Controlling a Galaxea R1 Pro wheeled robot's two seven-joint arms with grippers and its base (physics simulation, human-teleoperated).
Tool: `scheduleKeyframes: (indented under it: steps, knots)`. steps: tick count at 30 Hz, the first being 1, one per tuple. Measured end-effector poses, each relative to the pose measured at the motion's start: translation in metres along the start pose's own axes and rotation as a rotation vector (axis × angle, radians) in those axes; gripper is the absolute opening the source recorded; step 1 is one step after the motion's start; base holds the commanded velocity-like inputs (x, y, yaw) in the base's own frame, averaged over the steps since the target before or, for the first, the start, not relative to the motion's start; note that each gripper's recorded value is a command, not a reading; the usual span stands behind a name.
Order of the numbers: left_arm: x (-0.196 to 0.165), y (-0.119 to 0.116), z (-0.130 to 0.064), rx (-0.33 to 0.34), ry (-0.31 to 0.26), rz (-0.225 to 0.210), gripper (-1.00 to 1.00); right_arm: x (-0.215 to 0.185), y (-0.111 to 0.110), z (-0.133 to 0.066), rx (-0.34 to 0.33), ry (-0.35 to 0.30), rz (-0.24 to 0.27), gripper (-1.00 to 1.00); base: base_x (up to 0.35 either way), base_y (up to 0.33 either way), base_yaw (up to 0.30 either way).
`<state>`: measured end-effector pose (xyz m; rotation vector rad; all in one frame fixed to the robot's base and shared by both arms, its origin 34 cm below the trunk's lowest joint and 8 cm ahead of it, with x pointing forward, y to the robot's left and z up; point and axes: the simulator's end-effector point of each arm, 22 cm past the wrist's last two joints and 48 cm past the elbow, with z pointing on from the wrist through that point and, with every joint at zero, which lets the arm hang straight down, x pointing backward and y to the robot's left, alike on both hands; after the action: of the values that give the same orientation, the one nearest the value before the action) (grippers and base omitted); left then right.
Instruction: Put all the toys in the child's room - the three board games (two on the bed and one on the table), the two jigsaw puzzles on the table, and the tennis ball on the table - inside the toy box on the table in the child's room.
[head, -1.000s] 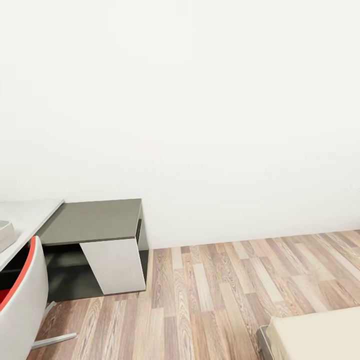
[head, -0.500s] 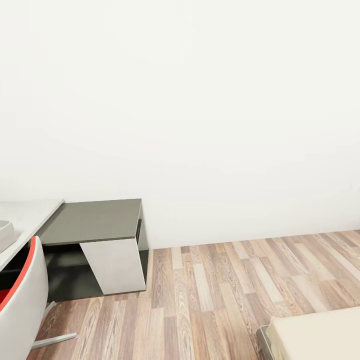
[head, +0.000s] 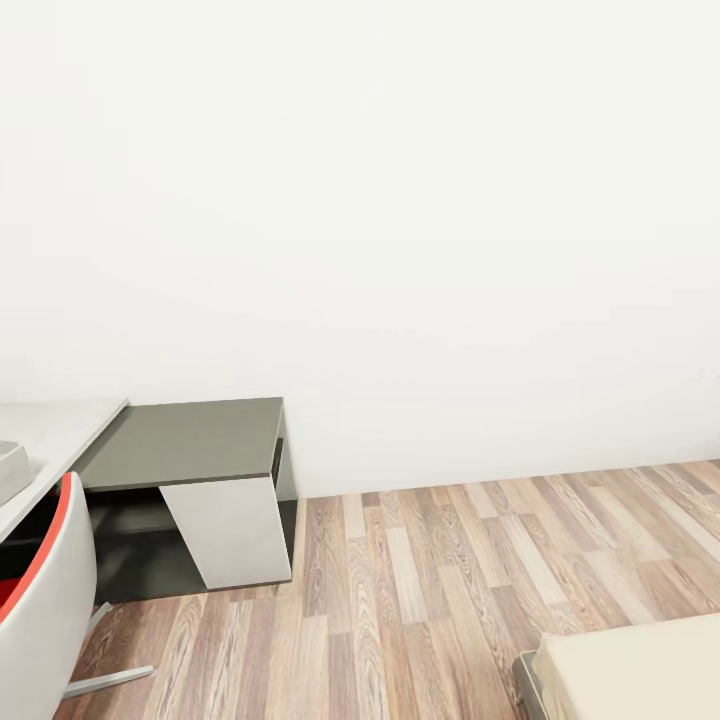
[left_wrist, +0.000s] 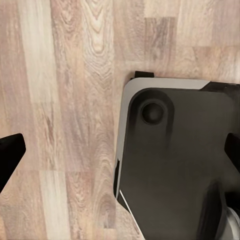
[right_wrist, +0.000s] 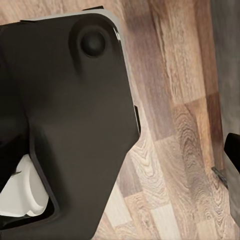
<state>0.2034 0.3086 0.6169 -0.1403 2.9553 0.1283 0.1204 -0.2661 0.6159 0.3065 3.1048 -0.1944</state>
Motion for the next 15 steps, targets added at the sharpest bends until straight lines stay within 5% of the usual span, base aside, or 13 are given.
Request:
scheduleKeyframes:
  steps: [15]
  knots:
    - [0.0,-0.0004,0.0,0.001,0.0,0.0,1.0,-0.0001,0.0004,0.0,-0.001,0.0,-0.001,1.0,0.0,0.0,0.0]
